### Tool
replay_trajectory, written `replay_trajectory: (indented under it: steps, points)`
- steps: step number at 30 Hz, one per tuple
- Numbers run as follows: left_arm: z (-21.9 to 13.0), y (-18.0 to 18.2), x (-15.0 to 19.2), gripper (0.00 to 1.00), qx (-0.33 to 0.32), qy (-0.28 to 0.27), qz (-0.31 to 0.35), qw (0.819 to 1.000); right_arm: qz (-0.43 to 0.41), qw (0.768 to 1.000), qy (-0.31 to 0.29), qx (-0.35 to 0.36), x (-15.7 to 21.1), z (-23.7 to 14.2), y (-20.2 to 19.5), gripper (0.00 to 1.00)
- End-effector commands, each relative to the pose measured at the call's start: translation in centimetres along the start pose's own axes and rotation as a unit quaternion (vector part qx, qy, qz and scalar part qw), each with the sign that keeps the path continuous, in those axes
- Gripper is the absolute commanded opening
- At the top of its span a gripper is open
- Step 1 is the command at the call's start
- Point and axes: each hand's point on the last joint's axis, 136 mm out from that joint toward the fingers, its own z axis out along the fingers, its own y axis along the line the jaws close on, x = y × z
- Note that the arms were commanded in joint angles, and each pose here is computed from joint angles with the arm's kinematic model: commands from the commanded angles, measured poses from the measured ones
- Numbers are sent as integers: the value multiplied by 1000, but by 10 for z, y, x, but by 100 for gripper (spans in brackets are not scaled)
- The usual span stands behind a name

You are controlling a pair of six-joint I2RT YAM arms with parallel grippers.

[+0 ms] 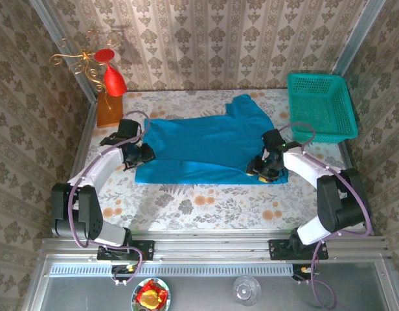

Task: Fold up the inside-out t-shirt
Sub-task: Fold the T-shirt at the center of the table, then smooth out the T-shirt at the center of the table.

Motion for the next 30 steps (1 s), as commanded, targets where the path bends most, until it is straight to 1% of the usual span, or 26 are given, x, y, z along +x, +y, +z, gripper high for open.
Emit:
replay_trajectory:
  steps: [1, 5, 8, 11, 14, 16, 18, 24, 25, 27, 28, 30]
  points:
    - [6, -1, 22, 28, 2, 25, -12, 1000, 27, 999, 0, -42, -2, 9, 18, 53]
    - [16, -2, 34, 28, 1, 39, -12, 999, 35, 999, -9, -28, -9, 16, 13, 54]
    - [19, -2, 37, 28, -1, 44, -11, 999, 39, 999, -8, -31, -12, 22, 15, 51]
    - [20, -2, 37, 28, -2, 44, -9, 999, 42, 998, -10, -34, -17, 25, 18, 44]
    - [19, -3, 36, 27, -2, 43, -8, 999, 39, 998, -24, -40, -27, 20, 26, 28]
    - [19, -3, 36, 27, -2, 44, -8, 999, 30, 998, -40, -44, -38, 12, 35, 12]
    - [19, -5, 36, 25, 2, 46, -6, 999, 18, 997, -54, -42, -52, 6, 43, 0]
    - [17, -20, 36, 25, 28, 61, 6, 998, -28, 997, -71, 4, -96, 0, 59, 1]
    - [18, -23, 36, 25, 30, 65, 10, 997, -38, 997, -72, 13, -100, -3, 61, 8]
    - [19, -30, 38, 25, 37, 72, 17, 997, -51, 996, -74, 29, -105, -10, 61, 30]
    - [21, -33, 38, 25, 40, 77, 20, 996, -55, 995, -75, 35, -105, -13, 60, 36]
    - [24, -37, 41, 24, 42, 84, 27, 995, -60, 994, -78, 44, -102, -19, 55, 40]
